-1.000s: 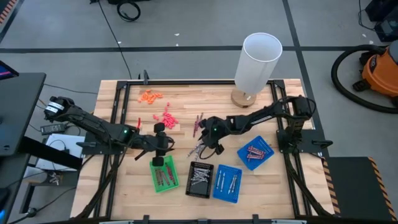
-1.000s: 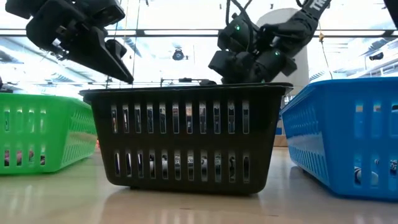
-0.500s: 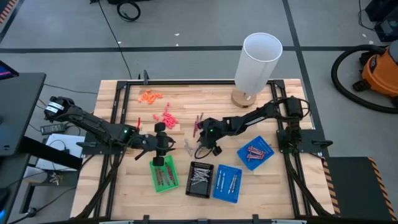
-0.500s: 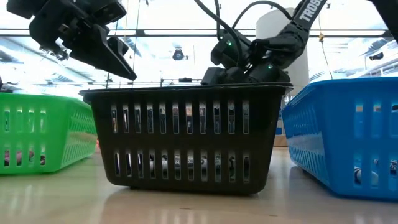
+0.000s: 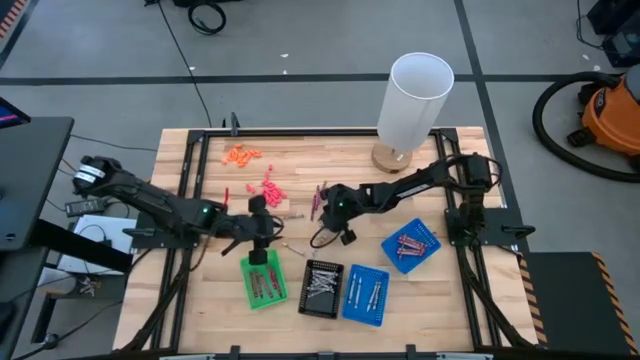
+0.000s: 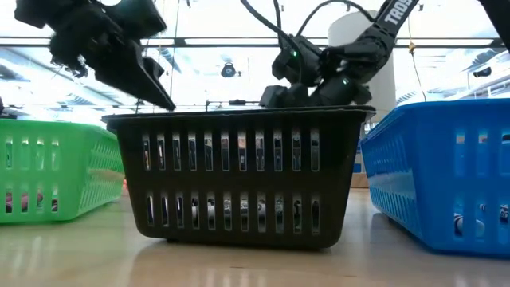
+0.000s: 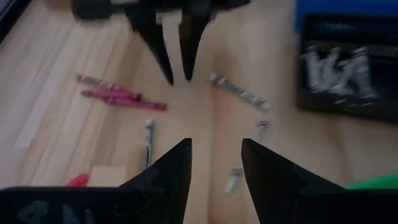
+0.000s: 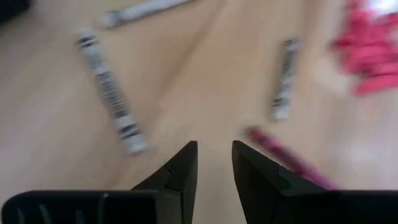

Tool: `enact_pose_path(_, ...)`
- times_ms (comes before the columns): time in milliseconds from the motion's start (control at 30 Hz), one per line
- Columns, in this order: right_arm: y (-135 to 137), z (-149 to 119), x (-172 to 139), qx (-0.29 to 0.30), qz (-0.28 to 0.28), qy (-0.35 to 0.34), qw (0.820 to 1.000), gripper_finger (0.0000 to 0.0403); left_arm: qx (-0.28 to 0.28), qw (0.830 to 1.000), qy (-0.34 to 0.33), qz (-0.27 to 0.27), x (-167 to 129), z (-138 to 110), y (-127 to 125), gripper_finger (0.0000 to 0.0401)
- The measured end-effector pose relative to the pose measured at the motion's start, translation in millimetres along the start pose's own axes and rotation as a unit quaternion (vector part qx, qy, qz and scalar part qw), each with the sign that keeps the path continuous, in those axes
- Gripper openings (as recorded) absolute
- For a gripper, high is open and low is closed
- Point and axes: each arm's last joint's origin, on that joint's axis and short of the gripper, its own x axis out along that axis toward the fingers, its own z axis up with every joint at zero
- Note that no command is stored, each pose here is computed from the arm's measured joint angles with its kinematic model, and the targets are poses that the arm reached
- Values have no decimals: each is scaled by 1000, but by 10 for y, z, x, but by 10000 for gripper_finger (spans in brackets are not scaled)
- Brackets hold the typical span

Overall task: Sort crayons
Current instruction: Put the white crayon into the left blue basket

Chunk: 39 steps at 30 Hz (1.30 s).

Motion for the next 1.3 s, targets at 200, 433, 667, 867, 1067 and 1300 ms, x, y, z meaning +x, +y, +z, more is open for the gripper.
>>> enact_pose_path(200,-45,126,-77,20,-36,-7,999,107,-35,997,49,54,285,-85,227,151)
enact_pose_path(433,76,285,-105,23,-95,15,995,107,-64,992,88,71,537,-172,591,151)
enact_pose_path(667,301,417,-99,2,-129,30,991,106,-46,993,68,85,745,-190,837,150)
enact_pose_path(867,482,525,-104,-21,-174,40,984,106,-68,991,69,94,878,-267,1051,150)
enact_pose_path(1067,591,601,-109,-29,-181,26,983,106,-89,990,85,67,991,-351,1172,150)
enact_pose_path(1300,636,649,-118,-29,-198,17,980,106,-95,989,103,49,1125,-415,1179,144)
